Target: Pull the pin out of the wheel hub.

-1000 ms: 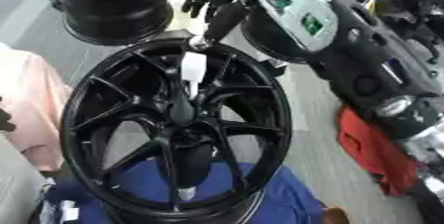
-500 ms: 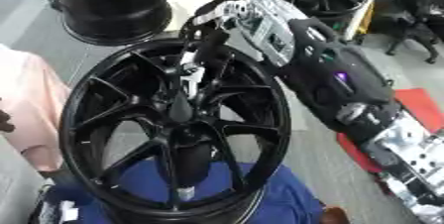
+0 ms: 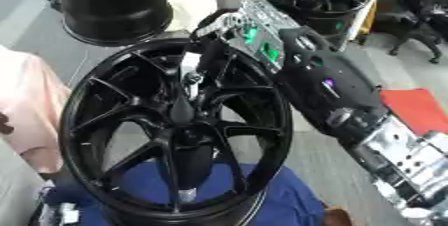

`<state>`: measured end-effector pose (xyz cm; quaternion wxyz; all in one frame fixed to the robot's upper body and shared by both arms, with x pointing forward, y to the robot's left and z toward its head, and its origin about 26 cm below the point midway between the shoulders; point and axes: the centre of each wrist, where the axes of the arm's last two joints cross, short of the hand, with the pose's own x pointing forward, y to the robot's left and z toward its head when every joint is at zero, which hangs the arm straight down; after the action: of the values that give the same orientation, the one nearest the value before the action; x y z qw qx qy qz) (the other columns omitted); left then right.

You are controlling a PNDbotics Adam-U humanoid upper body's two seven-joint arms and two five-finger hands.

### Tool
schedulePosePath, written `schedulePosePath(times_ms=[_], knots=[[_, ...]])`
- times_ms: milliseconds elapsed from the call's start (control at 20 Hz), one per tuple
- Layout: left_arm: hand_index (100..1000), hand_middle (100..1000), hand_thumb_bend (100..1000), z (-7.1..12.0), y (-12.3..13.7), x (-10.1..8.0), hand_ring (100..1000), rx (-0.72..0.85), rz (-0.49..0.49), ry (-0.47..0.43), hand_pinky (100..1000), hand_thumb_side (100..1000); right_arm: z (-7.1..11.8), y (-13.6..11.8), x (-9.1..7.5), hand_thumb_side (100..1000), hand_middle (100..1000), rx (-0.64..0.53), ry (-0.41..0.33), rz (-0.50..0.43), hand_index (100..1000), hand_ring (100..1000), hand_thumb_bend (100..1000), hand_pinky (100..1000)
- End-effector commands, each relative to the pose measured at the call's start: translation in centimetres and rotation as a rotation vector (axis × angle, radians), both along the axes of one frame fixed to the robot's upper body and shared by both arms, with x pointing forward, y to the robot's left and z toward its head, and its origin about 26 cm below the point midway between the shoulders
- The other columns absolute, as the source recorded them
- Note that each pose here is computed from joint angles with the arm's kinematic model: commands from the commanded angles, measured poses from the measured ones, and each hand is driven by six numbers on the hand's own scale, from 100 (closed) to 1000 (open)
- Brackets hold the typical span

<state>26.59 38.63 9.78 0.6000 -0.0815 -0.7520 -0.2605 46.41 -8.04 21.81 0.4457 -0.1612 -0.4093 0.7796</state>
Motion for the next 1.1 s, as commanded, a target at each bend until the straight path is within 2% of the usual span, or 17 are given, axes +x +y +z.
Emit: schedulePosePath(times_ms=[50, 200, 250, 300, 600, 750, 950, 1100], knots=[[853, 629, 158, 0.8, 0.2, 0.1, 637, 0.029, -0.003, -0.012, 782, 723, 0.8, -0.2, 0.3, 505, 743, -0.005, -0.023, 0.001, 866, 771, 394, 771], [853, 629, 158, 0.8, 0.2, 0.1, 637, 0.029, -0.004, -0.012, 782, 723, 0.9, -0.1, 0.3, 486, 698, -0.002, -0.026, 0.007, 830, 727, 388, 729], [853, 629, 158, 0.8, 0.1, 0.1, 637, 0.029, -0.004, -0.011, 783, 723, 1.0, -0.1, 0.2, 460, 637, 0.0, -0.031, 0.009, 791, 676, 363, 686], [853, 629, 158, 0.8, 0.2, 0.1, 637, 0.029, -0.003, -0.011, 783, 723, 1.2, 0.0, 0.2, 449, 613, 0.002, -0.036, 0.011, 772, 654, 352, 668], [854, 629, 157, 0.7, 0.2, 0.1, 637, 0.029, -0.002, -0.01, 782, 724, 3.0, 0.1, -0.5, 374, 494, 0.039, -0.076, 0.022, 653, 563, 276, 584], [854, 629, 157, 0.7, 0.2, 0.0, 637, 0.029, -0.002, -0.009, 783, 724, 3.9, 0.0, -0.9, 287, 433, 0.06, -0.094, 0.029, 579, 507, 175, 527], [854, 629, 157, 0.8, 0.3, 0.0, 637, 0.03, 0.001, -0.007, 782, 723, 6.4, -1.3, -1.3, 261, 419, 0.098, -0.136, 0.019, 567, 497, 147, 516], [854, 629, 157, 0.8, 0.4, -0.1, 636, 0.033, 0.006, -0.006, 782, 723, 9.2, -3.8, -1.9, 252, 414, 0.142, -0.192, -0.018, 566, 490, 139, 508]])
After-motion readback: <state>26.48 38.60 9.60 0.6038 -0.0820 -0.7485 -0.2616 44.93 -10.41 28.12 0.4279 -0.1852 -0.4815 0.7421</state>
